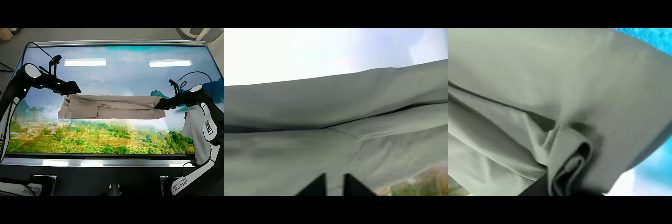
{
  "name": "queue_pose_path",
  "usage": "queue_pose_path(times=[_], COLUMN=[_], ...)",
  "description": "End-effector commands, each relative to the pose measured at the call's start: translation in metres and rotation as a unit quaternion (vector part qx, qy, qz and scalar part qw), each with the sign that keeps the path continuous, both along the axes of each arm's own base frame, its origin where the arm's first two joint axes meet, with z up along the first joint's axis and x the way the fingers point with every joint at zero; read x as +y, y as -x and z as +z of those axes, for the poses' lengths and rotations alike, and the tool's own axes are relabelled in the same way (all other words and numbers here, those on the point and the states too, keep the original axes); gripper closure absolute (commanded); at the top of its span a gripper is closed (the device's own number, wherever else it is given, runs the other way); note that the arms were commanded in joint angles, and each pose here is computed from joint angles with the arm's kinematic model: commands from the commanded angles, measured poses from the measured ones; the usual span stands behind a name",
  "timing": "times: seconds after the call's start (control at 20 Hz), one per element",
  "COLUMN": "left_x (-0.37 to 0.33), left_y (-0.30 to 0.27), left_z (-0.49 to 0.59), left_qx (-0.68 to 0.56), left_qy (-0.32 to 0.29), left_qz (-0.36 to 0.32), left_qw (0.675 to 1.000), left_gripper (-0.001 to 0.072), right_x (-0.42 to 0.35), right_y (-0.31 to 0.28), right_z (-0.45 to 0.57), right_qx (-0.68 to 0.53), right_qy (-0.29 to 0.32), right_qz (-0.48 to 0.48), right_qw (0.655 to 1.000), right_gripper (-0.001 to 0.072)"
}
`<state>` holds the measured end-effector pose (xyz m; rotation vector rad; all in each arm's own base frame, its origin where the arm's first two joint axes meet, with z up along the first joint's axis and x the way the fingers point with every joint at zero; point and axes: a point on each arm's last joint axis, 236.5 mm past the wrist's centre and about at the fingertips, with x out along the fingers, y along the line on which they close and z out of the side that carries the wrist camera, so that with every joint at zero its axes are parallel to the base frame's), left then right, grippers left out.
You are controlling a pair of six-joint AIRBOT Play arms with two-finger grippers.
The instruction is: Fold the shirts.
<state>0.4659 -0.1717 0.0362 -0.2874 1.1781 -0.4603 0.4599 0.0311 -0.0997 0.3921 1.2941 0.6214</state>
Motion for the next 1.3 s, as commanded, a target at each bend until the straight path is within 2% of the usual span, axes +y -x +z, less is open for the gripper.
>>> queue_pose_path(times=[0.0,0.25,0.45,0.6,0.7,0.85,0.95,1.1,1.25], left_x=[-0.045,-0.177,-0.249,-0.293,-0.304,-0.27,-0.211,-0.096,0.004], left_y=[-0.014,0.019,0.031,0.054,0.056,0.022,-0.015,-0.055,-0.05], left_z=[-0.014,-0.085,-0.103,-0.114,-0.111,-0.067,-0.016,0.093,0.193], left_qx=[-0.001,0.075,0.132,0.173,0.164,0.064,-0.027,-0.167,-0.269], left_qy=[0.029,0.111,0.219,0.262,0.274,0.262,0.226,0.178,0.152], left_qz=[0.039,0.016,0.076,0.1,0.102,0.048,0.038,0.068,0.116], left_qw=[0.999,0.991,0.964,0.944,0.942,0.962,0.973,0.967,0.944], left_gripper=[0.0676,0.0677,0.0677,0.0677,0.0679,0.068,0.068,0.068,0.068], right_x=[0.026,0.057,0.081,0.088,0.086,0.086,0.105,0.184,0.285], right_y=[-0.016,0.012,0.061,0.084,0.089,0.075,0.059,0.033,0.017], right_z=[0.056,0.186,0.266,0.304,0.309,0.303,0.294,0.273,0.237], right_qx=[-0.062,-0.157,-0.199,-0.23,-0.24,-0.235,-0.239,-0.246,-0.235], right_qy=[-0.058,-0.08,-0.075,-0.067,-0.054,-0.057,-0.065,-0.109,-0.176], right_qz=[0.0,0.049,0.081,0.077,0.078,0.058,0.058,0.08,0.08], right_qw=[0.996,0.983,0.974,0.968,0.966,0.969,0.967,0.96,0.953], right_gripper=[0.0685,0.0686,0.0686,0.0685,0.0685,0.0685,0.0686,0.0685,0.0684])
